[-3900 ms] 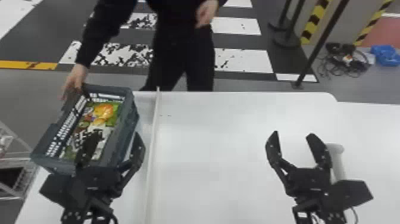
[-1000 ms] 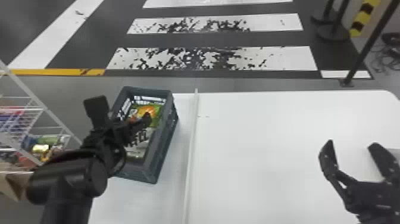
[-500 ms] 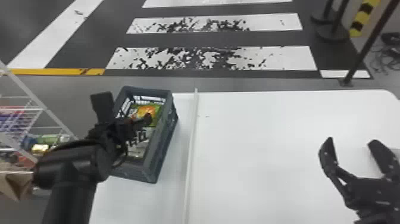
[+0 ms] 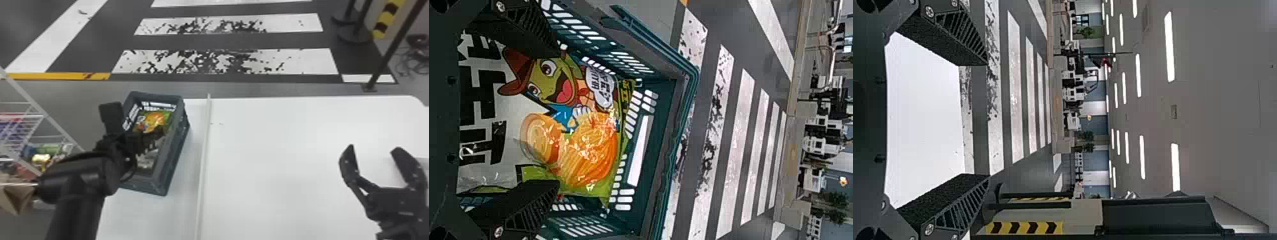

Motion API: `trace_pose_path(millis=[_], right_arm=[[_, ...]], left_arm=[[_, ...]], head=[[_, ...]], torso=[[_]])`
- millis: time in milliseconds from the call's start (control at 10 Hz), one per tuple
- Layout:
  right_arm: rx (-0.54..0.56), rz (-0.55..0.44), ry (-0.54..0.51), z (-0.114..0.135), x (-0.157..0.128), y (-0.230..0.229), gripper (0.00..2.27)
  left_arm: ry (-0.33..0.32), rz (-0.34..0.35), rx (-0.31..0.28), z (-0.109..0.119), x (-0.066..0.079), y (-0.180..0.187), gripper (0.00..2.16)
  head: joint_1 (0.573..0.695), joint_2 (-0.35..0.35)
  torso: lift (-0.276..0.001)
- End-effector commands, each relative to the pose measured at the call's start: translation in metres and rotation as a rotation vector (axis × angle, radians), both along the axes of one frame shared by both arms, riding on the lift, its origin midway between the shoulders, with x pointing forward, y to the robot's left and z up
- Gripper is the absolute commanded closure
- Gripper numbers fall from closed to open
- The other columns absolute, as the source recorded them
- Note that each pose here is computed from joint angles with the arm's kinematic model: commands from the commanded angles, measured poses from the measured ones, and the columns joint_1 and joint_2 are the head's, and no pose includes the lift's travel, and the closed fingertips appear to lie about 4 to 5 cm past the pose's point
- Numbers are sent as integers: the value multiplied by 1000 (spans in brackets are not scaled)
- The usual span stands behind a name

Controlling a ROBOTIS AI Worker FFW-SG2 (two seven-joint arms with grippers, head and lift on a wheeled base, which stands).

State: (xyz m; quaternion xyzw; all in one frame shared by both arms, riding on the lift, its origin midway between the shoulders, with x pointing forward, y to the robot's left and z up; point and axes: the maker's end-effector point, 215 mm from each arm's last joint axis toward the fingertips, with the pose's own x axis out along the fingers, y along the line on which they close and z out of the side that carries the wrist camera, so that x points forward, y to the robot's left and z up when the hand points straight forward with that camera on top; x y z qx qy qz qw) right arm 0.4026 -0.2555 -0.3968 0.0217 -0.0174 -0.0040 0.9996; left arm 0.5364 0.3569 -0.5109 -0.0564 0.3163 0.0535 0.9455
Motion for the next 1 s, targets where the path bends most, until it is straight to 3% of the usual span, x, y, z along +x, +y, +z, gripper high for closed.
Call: trace_pose_path(millis=[0, 900], right_arm=[[1, 2, -1, 0, 1, 1, 120], [1, 10, 11, -3, 4, 7, 120]], left_arm=[[6, -6, -2, -3, -1, -4, 97], [-9, -11, -17, -3, -3, -7, 97]], head=[[695, 120], [695, 119]], torso=[[-29], [-29]])
